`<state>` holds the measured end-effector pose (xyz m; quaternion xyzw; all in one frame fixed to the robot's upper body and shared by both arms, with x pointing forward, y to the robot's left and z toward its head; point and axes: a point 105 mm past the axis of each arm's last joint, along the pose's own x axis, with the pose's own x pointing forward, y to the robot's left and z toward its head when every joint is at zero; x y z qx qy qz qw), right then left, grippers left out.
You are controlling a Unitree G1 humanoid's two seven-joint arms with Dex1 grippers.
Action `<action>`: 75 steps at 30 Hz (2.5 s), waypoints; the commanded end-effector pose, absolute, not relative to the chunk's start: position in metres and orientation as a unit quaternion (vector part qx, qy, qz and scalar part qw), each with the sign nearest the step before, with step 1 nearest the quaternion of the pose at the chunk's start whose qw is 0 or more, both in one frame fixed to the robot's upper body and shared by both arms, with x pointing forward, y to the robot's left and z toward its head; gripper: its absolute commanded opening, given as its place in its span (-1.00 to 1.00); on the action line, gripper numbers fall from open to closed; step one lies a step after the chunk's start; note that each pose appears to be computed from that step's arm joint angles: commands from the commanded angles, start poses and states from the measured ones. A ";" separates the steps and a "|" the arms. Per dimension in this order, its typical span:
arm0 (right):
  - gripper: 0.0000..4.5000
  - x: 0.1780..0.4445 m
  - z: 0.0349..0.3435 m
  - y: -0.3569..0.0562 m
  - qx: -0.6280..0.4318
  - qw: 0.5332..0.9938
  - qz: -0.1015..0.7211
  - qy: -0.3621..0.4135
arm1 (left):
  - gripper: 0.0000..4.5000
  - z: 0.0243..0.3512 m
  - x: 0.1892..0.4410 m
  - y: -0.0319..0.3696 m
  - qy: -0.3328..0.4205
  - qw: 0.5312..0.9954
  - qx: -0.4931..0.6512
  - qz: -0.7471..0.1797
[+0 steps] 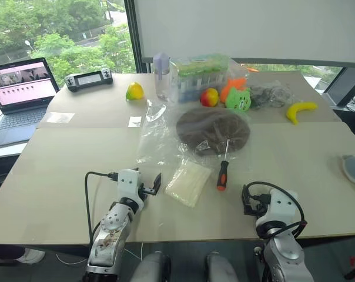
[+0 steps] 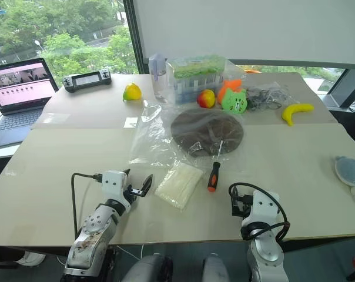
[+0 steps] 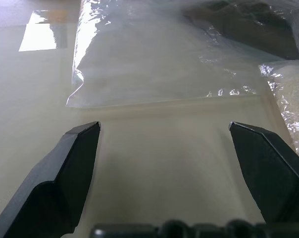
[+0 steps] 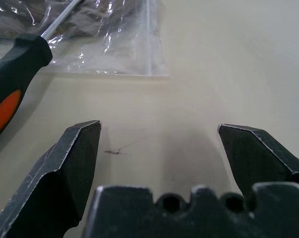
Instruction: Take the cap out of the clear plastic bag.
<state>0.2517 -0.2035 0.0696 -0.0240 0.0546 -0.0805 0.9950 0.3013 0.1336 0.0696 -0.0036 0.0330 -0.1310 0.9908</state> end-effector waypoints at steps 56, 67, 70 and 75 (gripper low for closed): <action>-0.03 0.298 0.065 -0.151 -0.020 0.959 0.127 0.254 | 1.00 0.197 0.299 0.132 0.078 0.781 0.179 -0.594; -0.55 0.323 0.127 -0.222 -0.072 0.990 0.016 0.122 | 1.00 0.192 0.300 0.129 0.084 0.779 0.178 -0.595; -0.55 0.323 0.151 -0.270 -0.081 0.992 -0.048 0.086 | 1.00 0.192 0.300 0.125 0.083 0.778 0.177 -0.597; -0.55 0.309 0.159 -0.359 -0.156 0.974 -0.125 0.111 | 1.00 0.189 0.302 0.119 0.079 0.776 0.174 -0.601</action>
